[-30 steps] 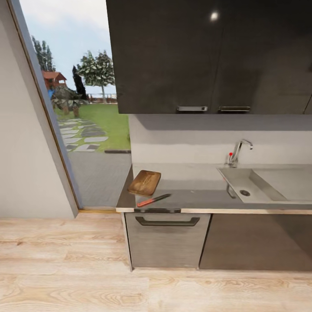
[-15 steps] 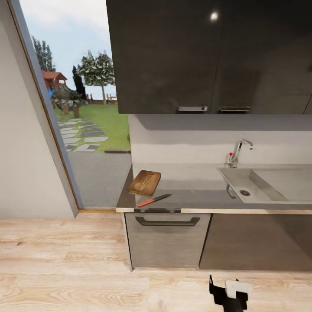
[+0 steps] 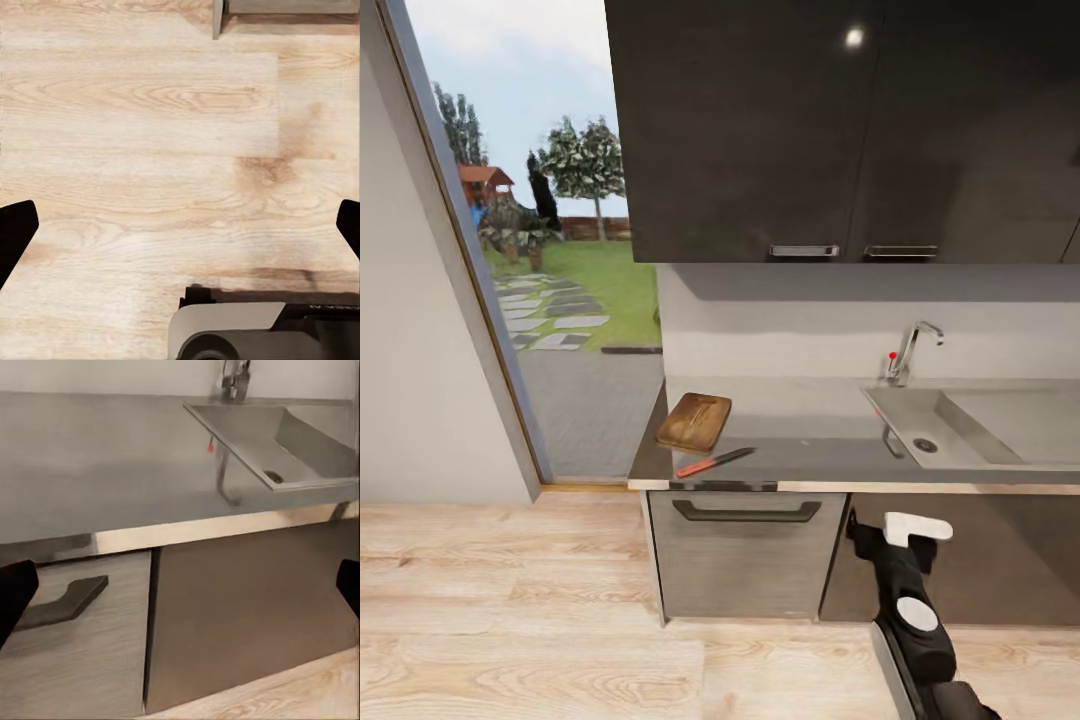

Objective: In the kitchen, take the Vidalia onion out of the sink, dice it on the chopping board with the paring knife, put the diced onion into the bowl on the countertop, then place both the paring knife and the chopping board into the sink.

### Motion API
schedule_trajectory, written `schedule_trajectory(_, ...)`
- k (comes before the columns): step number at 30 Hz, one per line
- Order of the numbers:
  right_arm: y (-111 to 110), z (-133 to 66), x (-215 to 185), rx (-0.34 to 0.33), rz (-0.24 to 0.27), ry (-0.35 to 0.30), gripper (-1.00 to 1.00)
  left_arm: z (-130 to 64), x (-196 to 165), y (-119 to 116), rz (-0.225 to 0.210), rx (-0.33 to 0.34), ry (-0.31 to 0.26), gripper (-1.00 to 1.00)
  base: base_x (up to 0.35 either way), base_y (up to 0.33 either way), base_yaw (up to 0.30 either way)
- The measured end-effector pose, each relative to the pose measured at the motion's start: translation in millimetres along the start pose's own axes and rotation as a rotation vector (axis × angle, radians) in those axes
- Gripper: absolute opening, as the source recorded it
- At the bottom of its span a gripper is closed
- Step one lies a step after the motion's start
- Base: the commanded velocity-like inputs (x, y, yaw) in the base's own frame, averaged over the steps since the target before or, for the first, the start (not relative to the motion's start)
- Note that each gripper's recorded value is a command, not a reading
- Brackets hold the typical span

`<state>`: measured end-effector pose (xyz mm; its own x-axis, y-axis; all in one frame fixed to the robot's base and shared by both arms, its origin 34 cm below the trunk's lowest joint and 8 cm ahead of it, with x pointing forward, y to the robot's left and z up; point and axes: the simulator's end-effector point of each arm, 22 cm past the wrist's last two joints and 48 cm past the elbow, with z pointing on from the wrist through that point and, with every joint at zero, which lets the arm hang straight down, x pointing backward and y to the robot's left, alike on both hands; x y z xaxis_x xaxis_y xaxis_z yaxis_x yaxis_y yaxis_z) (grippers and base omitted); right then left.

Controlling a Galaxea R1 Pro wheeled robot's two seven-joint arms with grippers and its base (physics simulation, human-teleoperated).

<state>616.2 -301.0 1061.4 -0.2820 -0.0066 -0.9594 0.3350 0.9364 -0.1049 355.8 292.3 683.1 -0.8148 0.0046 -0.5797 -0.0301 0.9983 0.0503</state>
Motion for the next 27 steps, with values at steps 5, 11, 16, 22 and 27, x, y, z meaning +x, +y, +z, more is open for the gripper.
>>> schedule_trajectory(5,3,19.9,-50,0.02,0.004,-0.025,1.0,0.5,-5,7,0.005,-0.007,-0.01,1.0,0.0,0.0,0.0)
schedule_trajectory(11,10,43.6,-156,0.028,0.03,-0.111,1.0,0.5,-5,9,0.005,-0.011,-0.009,1.0,0.0,0.0,0.0)
schedule_trajectory(16,27,45.7,-229,0.004,0.067,-0.151,1.0,0.4,-5,12,-0.006,-0.019,-0.009,1.0,0.0,0.0,0.0)
schedule_trajectory(22,62,63.3,-276,-0.041,0.046,-0.096,1.0,0.2,-5,24,-0.039,-0.047,-0.011,1.0,0.0,0.0,0.0)
schedule_trajectory(27,122,126.4,-262,-0.103,-0.055,0.067,1.0,-0.1,-4,26,-0.051,-0.054,-0.011,1.0,0.0,0.0,0.0)
